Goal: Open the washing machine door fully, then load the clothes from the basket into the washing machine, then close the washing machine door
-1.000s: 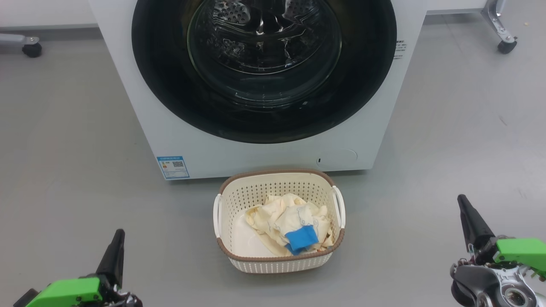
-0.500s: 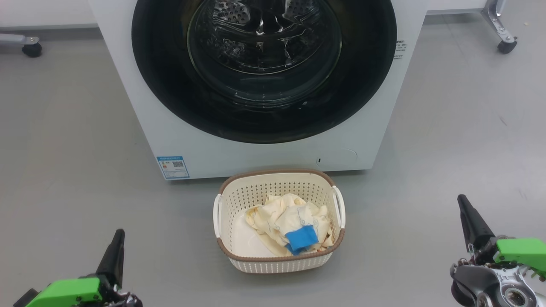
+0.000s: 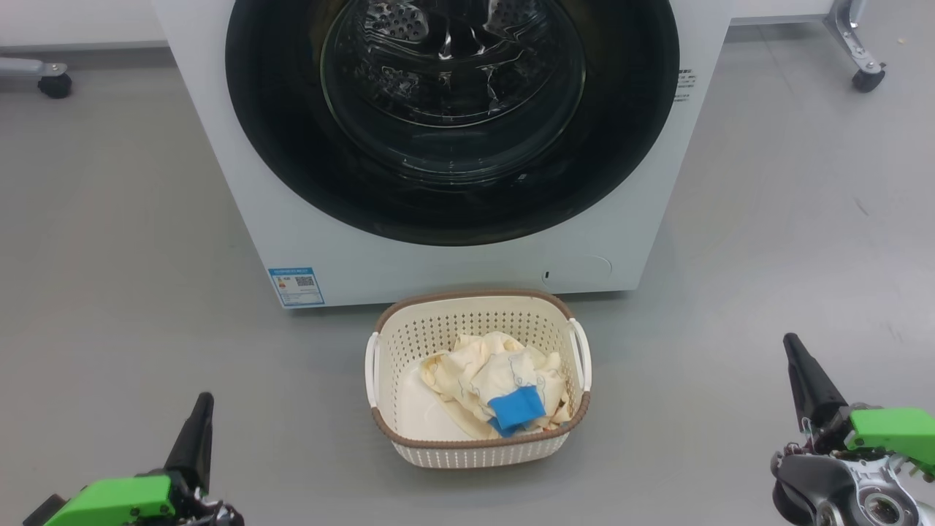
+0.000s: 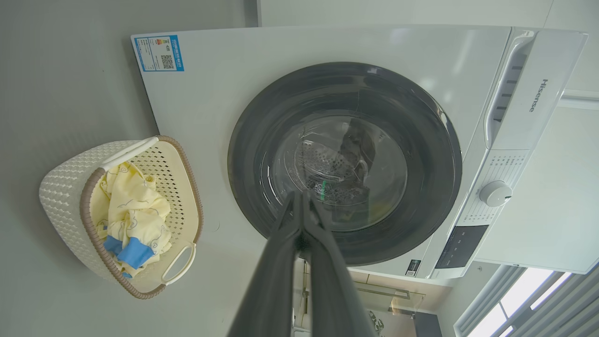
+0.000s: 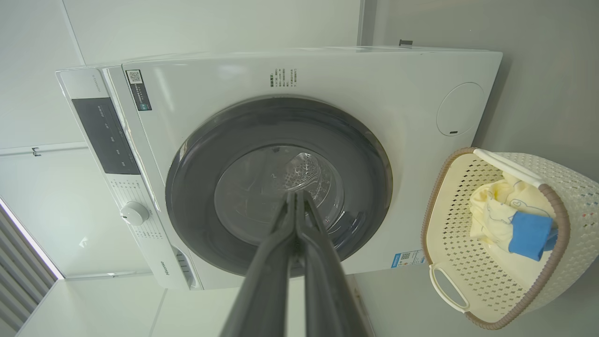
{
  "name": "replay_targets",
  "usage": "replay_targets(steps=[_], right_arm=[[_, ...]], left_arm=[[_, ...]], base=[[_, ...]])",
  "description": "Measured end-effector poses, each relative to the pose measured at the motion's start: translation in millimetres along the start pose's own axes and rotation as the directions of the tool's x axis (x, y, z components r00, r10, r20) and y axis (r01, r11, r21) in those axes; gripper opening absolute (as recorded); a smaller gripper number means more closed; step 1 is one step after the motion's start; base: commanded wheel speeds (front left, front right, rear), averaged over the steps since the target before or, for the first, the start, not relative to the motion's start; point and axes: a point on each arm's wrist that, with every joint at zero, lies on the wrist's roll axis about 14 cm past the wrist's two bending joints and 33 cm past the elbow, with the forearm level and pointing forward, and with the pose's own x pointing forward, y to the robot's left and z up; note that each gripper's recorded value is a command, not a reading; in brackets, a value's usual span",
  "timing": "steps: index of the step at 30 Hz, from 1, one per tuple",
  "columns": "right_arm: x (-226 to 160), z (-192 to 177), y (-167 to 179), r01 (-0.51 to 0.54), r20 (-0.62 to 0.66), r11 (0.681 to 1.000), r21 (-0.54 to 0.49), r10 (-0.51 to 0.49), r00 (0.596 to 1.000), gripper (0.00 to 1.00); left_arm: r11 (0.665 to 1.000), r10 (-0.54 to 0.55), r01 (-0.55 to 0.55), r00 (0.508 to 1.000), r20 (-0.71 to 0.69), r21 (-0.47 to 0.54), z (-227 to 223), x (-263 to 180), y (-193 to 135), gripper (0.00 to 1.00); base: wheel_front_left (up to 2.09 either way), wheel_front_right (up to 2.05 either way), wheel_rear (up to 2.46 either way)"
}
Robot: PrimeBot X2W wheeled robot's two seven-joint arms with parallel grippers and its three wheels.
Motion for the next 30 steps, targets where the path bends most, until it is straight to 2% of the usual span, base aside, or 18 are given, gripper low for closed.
replay_targets(steps=[7,8,15,30], right_arm=[[0.0,0.0,0.0,0.000,0.000,1.000,0.000,0.000,1.000,0.00],[0.0,0.0,0.0,0.000,0.000,1.000,0.000,0.000,1.000,1.00],[-22.7,-3.0,-46.6,0.137,0.004,0.990,0.022,-0.137,0.991,1.00],[-17.2,3.2,-29.7,0.086,0.044,0.996,-0.011,-0.085,0.995,1.00]], left_arm=[[1.000,0.000,0.000,1.000,0.000,0.000,0.1,0.0,0.0,0.00],[1.000,0.000,0.000,1.000,0.000,0.000,0.1,0.0,0.0,1.00],[0.991,0.133,-0.133,0.991,0.002,-0.021,-3.8,-20.5,45.3,1.00],[0.992,0.123,-0.123,0.992,0.029,-0.019,-2.7,-17.1,40.3,1.00]], base=[[0.00,0.00,0.00],[0.00,0.00,0.00],[0.00,0.00,0.00],[0.00,0.00,0.00]])
